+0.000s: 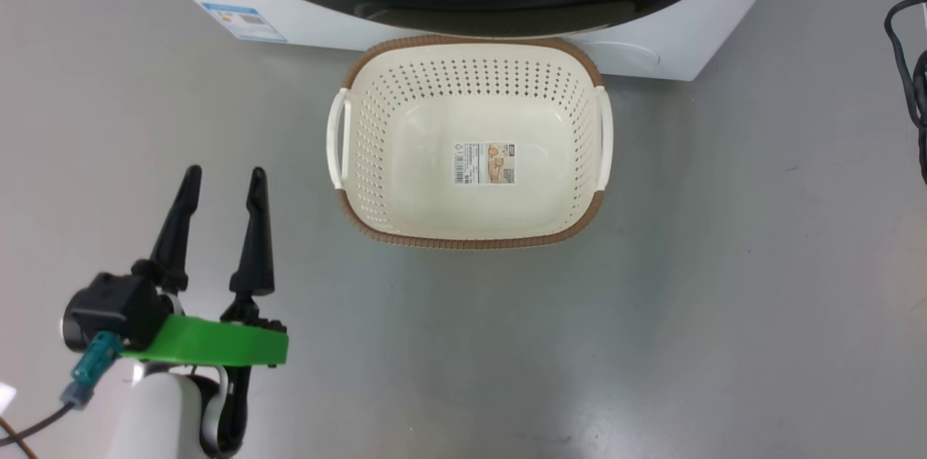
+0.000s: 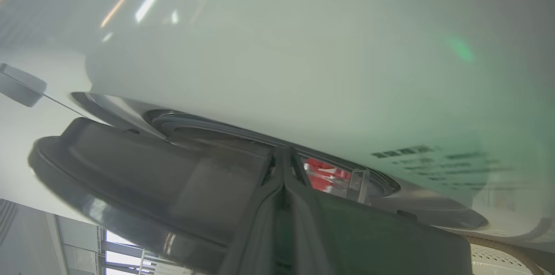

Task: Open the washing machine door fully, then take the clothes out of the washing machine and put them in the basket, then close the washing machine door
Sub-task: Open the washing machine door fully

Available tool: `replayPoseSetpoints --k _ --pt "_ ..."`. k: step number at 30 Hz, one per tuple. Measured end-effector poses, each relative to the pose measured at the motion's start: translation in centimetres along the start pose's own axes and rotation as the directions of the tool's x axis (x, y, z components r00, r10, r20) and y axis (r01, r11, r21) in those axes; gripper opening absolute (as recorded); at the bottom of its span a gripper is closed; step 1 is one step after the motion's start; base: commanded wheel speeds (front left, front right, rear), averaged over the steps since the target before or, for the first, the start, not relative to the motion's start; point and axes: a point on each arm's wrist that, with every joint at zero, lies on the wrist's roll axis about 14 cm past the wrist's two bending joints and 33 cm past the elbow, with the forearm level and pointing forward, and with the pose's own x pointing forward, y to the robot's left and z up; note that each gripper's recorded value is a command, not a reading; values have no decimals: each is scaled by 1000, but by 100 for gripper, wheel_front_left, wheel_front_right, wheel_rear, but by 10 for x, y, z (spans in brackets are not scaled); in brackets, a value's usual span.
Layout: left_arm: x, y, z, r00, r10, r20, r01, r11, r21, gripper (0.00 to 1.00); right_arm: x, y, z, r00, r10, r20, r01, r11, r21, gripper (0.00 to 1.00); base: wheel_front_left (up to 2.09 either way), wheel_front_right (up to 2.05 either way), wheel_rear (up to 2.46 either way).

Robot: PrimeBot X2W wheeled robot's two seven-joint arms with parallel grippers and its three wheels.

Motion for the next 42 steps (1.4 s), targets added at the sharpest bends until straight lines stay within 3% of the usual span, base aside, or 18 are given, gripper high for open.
replayPoseSetpoints --k 10,22,42 --pt "-1 3 7 1000 11 17 -11 1000 -5 100 3 5 -10 998 0 -62 0 1000 4 0 0 0 0" --pt "-2 -3 21 998 -5 55 6 1000 -16 100 -19 18 -36 986 22 -167 -15 999 42 0 0 0 0" --pt "-15 -9 30 997 -14 72 15 1000 -18 100 -58 37 -93 935 87 -343 -46 991 127 0 0 0 0"
